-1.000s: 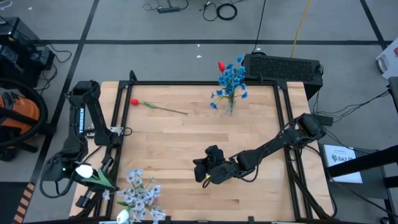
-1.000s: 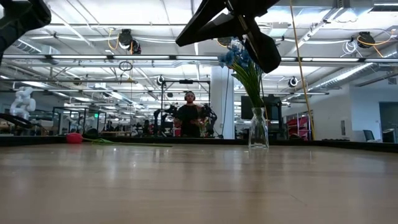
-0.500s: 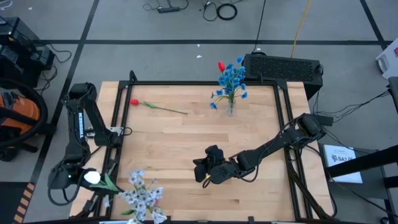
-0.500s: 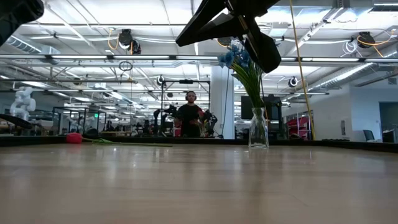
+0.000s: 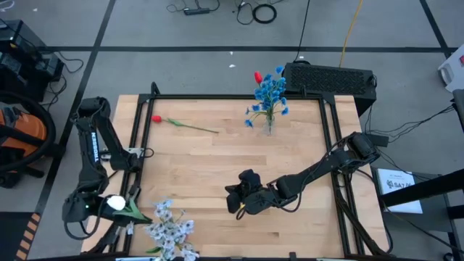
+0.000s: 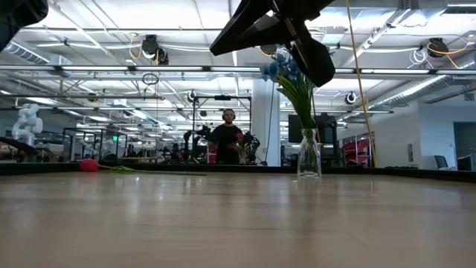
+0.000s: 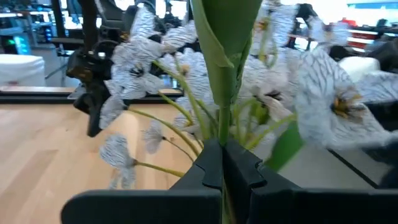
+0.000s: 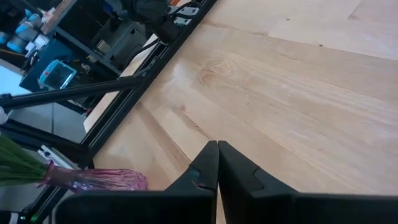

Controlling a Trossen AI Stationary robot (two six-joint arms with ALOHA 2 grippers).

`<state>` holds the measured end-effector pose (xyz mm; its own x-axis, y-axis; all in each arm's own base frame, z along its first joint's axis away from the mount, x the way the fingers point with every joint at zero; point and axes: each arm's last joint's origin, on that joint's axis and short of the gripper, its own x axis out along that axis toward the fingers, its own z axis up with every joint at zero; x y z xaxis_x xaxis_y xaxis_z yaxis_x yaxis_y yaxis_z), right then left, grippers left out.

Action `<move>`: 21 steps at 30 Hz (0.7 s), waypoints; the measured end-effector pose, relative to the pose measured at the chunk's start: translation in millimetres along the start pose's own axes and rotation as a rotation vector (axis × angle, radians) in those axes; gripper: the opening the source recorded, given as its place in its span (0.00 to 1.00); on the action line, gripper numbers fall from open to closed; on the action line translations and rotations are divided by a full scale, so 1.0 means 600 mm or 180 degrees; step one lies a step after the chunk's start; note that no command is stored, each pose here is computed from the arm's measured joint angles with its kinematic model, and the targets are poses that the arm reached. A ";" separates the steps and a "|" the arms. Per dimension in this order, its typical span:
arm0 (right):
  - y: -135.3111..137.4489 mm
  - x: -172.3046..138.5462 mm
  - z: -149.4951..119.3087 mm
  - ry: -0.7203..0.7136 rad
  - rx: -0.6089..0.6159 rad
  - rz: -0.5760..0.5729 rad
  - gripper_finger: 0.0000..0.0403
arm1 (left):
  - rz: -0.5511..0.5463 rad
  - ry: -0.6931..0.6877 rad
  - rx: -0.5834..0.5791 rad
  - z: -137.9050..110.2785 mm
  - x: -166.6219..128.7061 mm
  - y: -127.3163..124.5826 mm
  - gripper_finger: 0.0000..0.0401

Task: Sort flowers into vase by color
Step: Put the white flowers into the pink vase

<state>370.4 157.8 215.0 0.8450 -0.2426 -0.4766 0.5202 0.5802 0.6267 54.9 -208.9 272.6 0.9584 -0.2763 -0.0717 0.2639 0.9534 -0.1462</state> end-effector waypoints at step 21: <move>0.022 -0.035 -0.047 0.0432 -0.0684 0.0379 0.00 | 0.0166 0.0056 -0.0082 -0.024 0.046 -0.005 0.00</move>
<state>356.2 192.4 215.7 0.8666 -0.0648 -0.4947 0.3675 0.7535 0.5451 78.8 -221.3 256.7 0.9686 -0.2286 -0.0973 0.2106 0.9632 -0.1670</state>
